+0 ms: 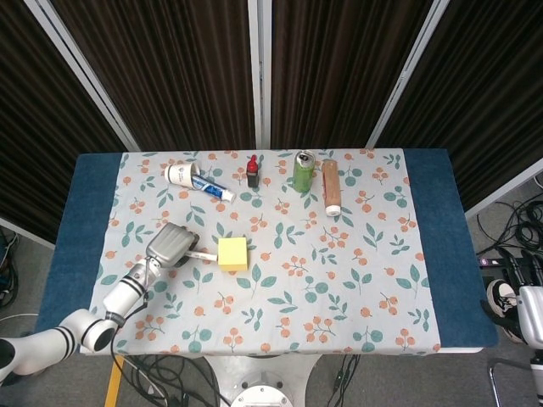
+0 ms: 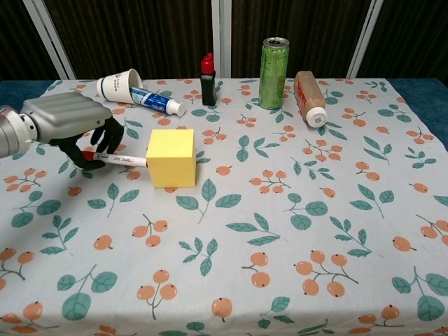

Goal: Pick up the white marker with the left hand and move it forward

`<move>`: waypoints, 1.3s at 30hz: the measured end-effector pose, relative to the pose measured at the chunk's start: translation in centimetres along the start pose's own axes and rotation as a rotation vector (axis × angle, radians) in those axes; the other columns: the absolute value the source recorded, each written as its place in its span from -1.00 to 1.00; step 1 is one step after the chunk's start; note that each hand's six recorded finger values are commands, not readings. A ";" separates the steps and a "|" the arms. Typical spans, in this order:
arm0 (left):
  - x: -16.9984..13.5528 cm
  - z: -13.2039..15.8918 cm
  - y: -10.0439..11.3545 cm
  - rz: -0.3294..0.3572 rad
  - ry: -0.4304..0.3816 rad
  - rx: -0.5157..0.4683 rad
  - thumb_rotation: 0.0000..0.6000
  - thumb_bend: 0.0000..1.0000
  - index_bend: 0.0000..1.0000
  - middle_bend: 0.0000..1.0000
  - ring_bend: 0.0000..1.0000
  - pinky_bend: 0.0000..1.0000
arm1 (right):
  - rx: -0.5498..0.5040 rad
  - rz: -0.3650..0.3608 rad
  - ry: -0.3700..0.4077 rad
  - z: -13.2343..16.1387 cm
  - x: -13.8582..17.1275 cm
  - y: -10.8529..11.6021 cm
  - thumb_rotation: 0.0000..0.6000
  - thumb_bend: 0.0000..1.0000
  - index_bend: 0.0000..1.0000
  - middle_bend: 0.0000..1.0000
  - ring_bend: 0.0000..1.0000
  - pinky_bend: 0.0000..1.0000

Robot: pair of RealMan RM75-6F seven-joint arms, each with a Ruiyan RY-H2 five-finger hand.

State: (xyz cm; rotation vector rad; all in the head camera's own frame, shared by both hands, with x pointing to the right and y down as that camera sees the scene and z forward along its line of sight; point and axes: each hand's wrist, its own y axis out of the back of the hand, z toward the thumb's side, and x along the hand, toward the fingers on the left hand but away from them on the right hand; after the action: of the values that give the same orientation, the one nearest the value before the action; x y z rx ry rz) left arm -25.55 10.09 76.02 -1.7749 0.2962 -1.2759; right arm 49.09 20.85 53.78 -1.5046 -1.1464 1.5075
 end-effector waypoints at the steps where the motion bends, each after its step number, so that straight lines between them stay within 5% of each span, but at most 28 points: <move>1: 0.1 0.1 0.1 -0.003 0.000 0.003 1.00 -0.09 0.39 0.41 0.06 0.27 | 0.000 0.000 -0.001 0.0 0.0 0.0 1.00 -0.74 -0.85 -0.53 -0.95 -0.92; 39: 7.4 8.9 5.0 0.029 -0.067 0.047 1.00 -0.08 0.39 0.41 0.06 0.27 | 0.007 0.026 -0.024 -1.3 -0.2 -0.1 1.00 -0.74 -0.85 -0.53 -0.95 -0.92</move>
State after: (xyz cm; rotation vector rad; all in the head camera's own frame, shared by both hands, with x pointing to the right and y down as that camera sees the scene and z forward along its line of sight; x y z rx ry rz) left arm -13.31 7.19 76.29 -1.7635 0.2508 -1.1910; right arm 50.34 20.82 54.05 -1.5054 -1.1383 1.5492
